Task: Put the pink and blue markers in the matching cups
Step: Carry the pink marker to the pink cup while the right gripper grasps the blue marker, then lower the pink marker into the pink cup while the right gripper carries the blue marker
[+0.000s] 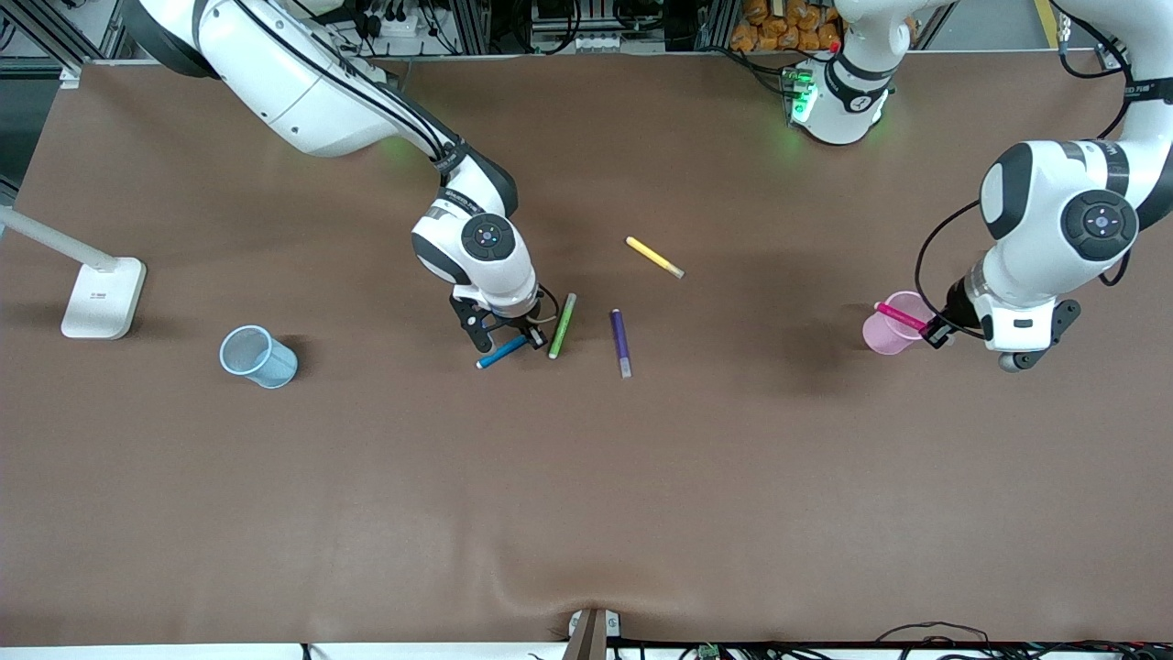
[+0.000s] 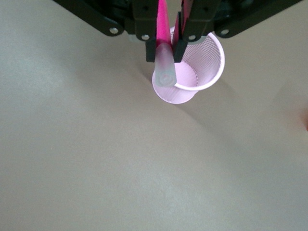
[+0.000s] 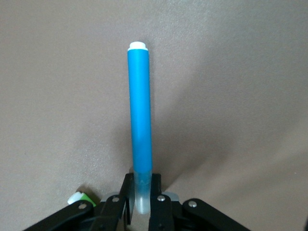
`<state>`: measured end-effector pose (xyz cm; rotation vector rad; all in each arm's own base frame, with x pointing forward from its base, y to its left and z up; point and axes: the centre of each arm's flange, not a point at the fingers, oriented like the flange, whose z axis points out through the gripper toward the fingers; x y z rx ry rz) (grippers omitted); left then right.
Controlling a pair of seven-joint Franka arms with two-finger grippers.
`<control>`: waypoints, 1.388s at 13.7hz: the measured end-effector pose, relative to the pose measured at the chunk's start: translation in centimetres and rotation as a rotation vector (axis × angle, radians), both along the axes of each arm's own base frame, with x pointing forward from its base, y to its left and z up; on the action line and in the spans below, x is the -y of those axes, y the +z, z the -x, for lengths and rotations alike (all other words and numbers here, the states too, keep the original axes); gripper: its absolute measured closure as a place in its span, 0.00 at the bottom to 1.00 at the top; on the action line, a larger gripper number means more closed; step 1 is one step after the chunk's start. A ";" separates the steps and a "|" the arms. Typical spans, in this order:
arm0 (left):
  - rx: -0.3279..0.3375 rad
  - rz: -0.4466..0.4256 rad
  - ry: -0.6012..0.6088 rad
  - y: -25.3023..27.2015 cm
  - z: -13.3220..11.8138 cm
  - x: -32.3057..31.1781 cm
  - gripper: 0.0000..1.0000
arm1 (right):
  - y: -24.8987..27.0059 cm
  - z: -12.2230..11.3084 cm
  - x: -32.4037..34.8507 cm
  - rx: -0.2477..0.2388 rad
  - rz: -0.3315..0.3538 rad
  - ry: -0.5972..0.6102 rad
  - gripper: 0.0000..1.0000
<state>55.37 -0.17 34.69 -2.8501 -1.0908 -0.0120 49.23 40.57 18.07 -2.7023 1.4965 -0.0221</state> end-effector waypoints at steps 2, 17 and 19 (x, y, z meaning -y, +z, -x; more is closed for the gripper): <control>0.007 -0.007 -0.016 0.3 0.2 0.0 0.83 | 0.4 0.0 -0.4 0.004 -0.005 0.005 0.83; 0.020 -0.114 -0.112 -0.1 0.7 -0.5 0.83 | 11.6 -5.3 6.8 -0.291 0.097 0.162 0.83; 0.026 -0.136 -0.128 -0.1 0.7 -0.9 0.83 | 12.9 -6.7 9.3 -0.348 0.073 0.200 0.83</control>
